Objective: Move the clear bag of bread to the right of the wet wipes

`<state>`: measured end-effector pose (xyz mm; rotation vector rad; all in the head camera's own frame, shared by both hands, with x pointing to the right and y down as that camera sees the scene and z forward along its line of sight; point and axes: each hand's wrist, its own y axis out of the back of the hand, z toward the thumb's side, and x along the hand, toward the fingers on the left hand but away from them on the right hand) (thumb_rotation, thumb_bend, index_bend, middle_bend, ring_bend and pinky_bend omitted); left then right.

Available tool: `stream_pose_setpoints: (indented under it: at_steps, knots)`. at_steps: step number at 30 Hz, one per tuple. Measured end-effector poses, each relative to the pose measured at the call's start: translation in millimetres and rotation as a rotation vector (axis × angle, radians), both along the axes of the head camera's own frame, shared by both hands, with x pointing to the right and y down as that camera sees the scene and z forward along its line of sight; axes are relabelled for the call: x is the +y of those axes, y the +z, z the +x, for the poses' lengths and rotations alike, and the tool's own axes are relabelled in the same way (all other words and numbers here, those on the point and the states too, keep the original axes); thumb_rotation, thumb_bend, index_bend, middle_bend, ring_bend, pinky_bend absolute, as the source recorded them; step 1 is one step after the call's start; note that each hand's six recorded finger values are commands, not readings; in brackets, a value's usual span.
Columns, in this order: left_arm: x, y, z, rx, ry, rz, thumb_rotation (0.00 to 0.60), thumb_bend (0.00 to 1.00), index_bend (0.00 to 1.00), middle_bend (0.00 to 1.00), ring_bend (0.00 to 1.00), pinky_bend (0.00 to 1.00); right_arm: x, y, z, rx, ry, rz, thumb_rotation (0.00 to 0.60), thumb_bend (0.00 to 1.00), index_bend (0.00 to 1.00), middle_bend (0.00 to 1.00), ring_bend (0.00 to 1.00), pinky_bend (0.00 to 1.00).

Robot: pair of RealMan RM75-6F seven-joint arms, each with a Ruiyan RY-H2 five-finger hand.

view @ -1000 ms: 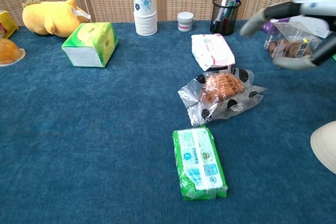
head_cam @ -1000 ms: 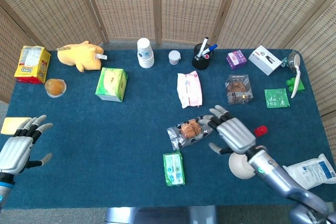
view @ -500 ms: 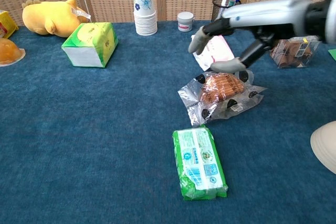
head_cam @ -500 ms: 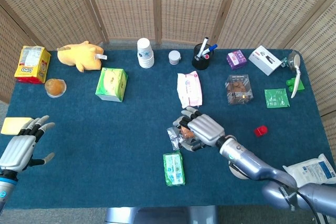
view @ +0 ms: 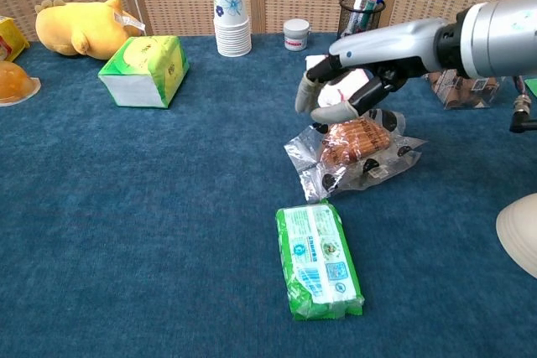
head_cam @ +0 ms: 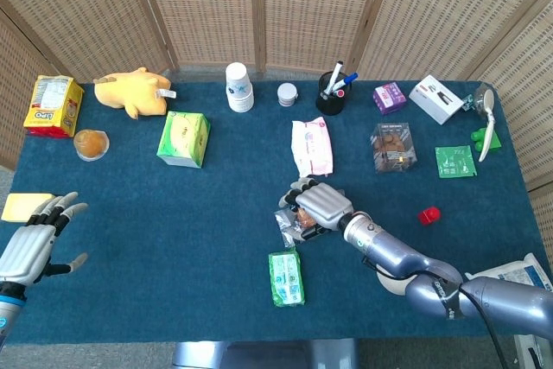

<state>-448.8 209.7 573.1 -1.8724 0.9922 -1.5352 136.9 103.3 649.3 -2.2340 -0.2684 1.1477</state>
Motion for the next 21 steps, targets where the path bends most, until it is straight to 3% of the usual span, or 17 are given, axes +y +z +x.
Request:
stream_pose_setpoints:
  at_steps: [10,21]
  knots:
    - [0,2,1,0.01,0.0,-0.005,0.6,0.3,0.15,0.02,0.0,0.0,1,27,20,0.106,0.005,-0.031,0.25,0.45,0.29,0.3,0.17,0.18]
    - [-5,4,4,0.016,0.011,-0.004,0.6,0.3,0.15,0.01,0.0,0.0,4,34,50,0.181,0.013,-0.029,0.242,0.45,0.34,0.35,0.23,0.22]
